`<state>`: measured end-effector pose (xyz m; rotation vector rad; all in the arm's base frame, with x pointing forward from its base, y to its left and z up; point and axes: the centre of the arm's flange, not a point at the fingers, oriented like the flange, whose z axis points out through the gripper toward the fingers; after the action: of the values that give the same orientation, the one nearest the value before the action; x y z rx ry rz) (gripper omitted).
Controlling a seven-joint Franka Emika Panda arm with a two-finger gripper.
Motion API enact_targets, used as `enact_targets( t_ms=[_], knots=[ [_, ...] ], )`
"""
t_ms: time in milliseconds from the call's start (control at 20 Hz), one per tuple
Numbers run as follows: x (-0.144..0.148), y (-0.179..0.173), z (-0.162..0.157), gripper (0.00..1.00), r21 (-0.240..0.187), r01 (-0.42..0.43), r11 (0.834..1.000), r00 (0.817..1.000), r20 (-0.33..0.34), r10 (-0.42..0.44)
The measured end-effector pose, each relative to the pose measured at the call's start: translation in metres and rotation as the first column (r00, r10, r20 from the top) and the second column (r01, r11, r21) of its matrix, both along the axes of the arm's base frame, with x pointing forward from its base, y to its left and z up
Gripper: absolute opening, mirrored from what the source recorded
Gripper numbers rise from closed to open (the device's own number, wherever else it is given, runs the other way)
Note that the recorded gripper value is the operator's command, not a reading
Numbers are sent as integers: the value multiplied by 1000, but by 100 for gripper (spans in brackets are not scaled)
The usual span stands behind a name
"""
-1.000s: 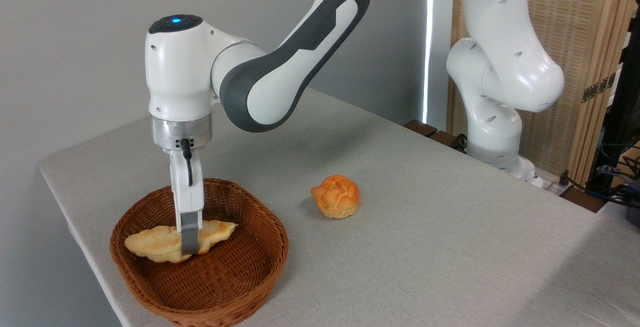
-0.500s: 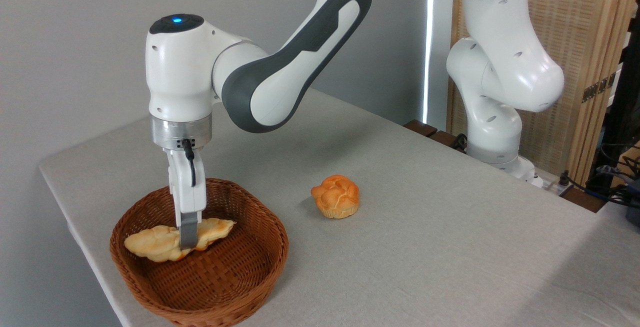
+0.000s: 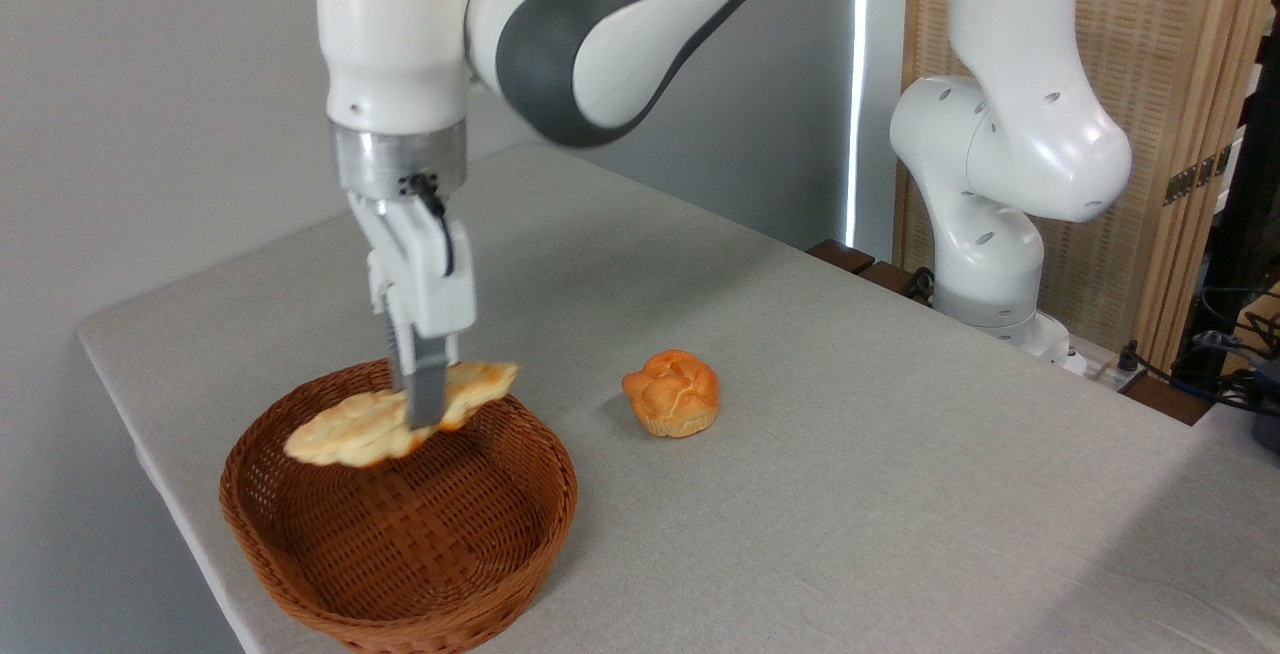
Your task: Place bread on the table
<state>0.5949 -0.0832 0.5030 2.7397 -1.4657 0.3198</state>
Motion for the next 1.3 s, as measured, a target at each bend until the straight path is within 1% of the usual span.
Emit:
enact_targets(
  t_ms=[150, 200, 300, 400, 500, 550, 650, 700, 800, 900, 1300],
  knots=[
    [-41, 17, 15, 20, 15, -14, 1000, 997, -76, 16],
    [-63, 20, 19, 20, 16, -16, 1000, 994, -110, 18],
    [-100, 12, 23, 21, 8, -31, 999, 984, -175, 32],
    [-120, -9, 16, 22, 16, -27, 1000, 976, -215, 30],
    [-136, -29, -2, 40, 25, 10, 1000, 967, -253, -3],
    [-144, -40, -13, 45, 30, 37, 999, 961, -275, -27],
    [-153, -56, -26, 84, 36, 74, 997, 952, -299, -60],
    [-156, -58, -30, 86, 37, 81, 996, 949, -307, -66],
    [-157, -58, -33, 96, 38, 83, 996, 947, -313, -67],
    [-157, -58, -33, 100, 38, 82, 996, 947, -313, -66],
    [-159, -60, -32, 100, 38, 86, 996, 948, -310, -71]
  ],
)
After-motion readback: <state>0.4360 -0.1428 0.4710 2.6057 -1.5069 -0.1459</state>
